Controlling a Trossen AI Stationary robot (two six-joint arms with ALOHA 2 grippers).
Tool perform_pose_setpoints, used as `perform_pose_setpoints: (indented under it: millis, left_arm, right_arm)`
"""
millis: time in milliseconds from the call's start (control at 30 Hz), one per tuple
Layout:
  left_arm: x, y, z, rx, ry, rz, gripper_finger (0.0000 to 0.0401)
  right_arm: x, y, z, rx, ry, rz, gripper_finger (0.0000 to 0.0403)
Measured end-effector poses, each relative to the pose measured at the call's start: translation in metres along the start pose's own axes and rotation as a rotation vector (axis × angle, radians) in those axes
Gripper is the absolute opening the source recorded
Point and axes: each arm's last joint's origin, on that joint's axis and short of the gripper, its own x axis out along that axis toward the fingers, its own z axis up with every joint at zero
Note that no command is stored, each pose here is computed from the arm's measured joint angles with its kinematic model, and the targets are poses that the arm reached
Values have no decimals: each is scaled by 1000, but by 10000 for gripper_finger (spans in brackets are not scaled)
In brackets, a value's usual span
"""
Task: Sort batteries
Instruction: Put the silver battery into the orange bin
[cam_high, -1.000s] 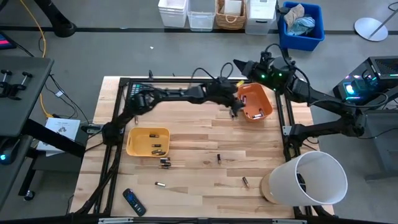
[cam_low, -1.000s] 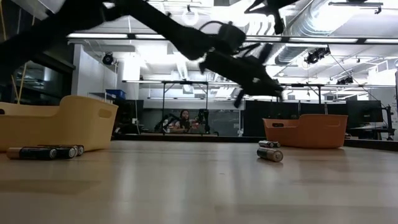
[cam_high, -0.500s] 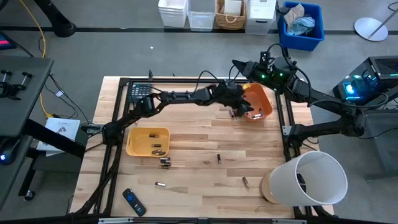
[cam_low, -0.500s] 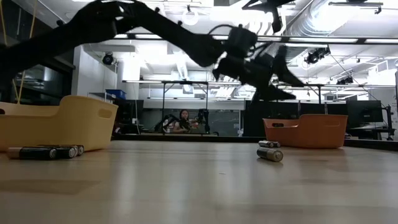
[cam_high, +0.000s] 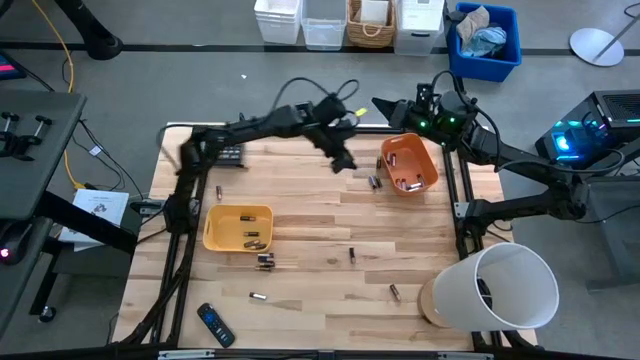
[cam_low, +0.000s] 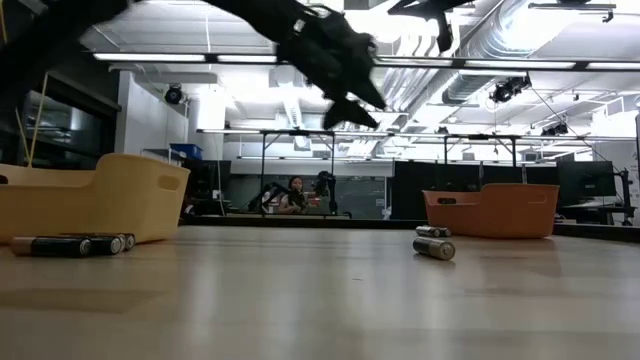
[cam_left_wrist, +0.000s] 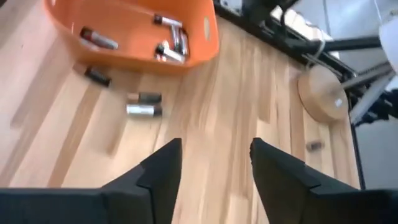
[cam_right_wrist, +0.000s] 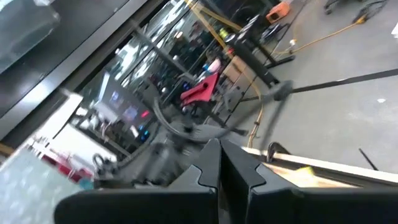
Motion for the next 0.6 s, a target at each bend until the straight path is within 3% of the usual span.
perform_pose_setpoints:
  millis: [133,367,500,600]
  left_arm:
    - [-35,-24,-37,15,-92,-21,153]
    - [-71,-66,-158,-94,-272,-17,132]
    - [-83,-88,-218,-49,-195,-58,131]
    - [-90,-110,-248,89,-41,-92,137]
  right_arm:
    - [0,3,-3,-69,60,58,0]
    - [-2,12,-18,-180,134,98,0]
    - [0,14,-27,-185,179,94,2]
    - [4,12,-36,-190,227,74,9]
